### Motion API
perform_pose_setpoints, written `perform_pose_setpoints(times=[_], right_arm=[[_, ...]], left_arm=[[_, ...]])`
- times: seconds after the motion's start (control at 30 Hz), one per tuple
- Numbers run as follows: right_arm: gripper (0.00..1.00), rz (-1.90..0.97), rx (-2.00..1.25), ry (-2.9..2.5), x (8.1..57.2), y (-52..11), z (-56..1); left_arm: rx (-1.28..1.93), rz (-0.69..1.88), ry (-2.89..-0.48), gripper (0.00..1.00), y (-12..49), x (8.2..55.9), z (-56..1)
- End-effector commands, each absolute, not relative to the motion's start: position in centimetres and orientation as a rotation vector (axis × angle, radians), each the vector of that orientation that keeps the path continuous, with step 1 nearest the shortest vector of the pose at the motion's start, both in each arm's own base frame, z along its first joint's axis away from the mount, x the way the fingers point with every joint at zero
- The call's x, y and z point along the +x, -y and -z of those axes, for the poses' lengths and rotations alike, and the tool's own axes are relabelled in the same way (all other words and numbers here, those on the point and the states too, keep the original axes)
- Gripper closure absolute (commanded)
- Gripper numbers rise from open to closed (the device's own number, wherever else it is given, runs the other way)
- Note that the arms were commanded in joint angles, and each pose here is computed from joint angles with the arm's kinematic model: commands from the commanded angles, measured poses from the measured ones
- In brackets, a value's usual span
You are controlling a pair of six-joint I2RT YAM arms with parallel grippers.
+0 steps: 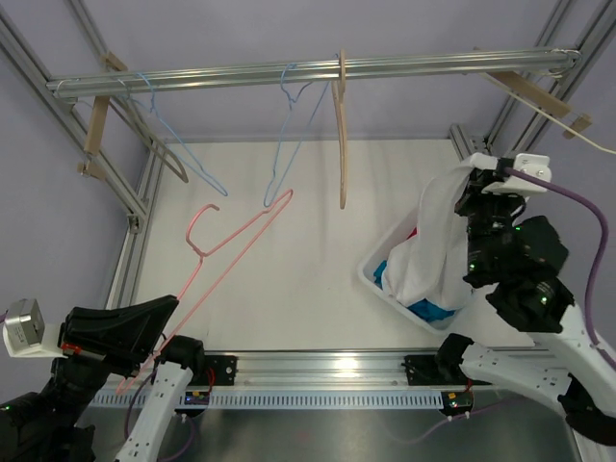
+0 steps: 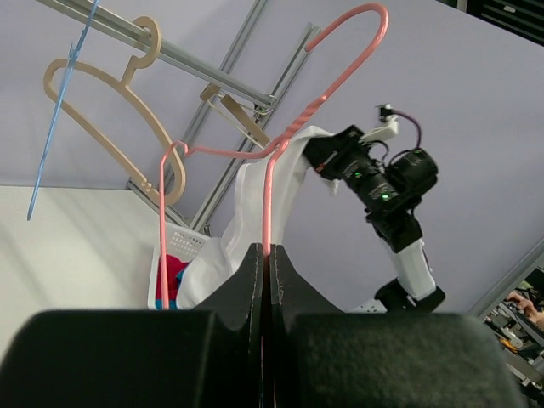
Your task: Remove the t-shirt from the hanger
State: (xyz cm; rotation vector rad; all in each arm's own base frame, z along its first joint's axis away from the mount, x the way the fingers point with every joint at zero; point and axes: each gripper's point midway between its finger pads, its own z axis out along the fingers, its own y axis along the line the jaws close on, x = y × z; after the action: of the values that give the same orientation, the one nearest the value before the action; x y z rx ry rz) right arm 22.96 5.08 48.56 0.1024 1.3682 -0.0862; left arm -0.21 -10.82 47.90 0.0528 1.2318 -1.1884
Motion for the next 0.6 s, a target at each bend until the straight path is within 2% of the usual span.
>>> perform_pose_setpoints(times=[0.0, 0.17, 0.37, 0.57], right_arm=[[1.0, 0.017, 0.172, -1.519, 25.8, -6.2, -41.8], [1.0, 0.021, 0.447, -1.56, 26.6, -3.8, -33.7], [1.0, 0.108, 0.626, -1.707, 27.5, -1.8, -23.2], [1.0, 0.15, 0.907, -1.778, 27.4, 1.5, -16.8]], left_arm=[[0.066, 1.144, -1.17, 1.0, 10.3, -0.6, -48.6], [0.056, 1.121, -1.175, 1.0, 10.2, 0.1, -48.3], [0.0, 1.105, -1.221, 1.0, 10.2, 2.2, -46.7], [-0.016, 1.075, -1.249, 1.0, 10.2, 3.5, -46.6]])
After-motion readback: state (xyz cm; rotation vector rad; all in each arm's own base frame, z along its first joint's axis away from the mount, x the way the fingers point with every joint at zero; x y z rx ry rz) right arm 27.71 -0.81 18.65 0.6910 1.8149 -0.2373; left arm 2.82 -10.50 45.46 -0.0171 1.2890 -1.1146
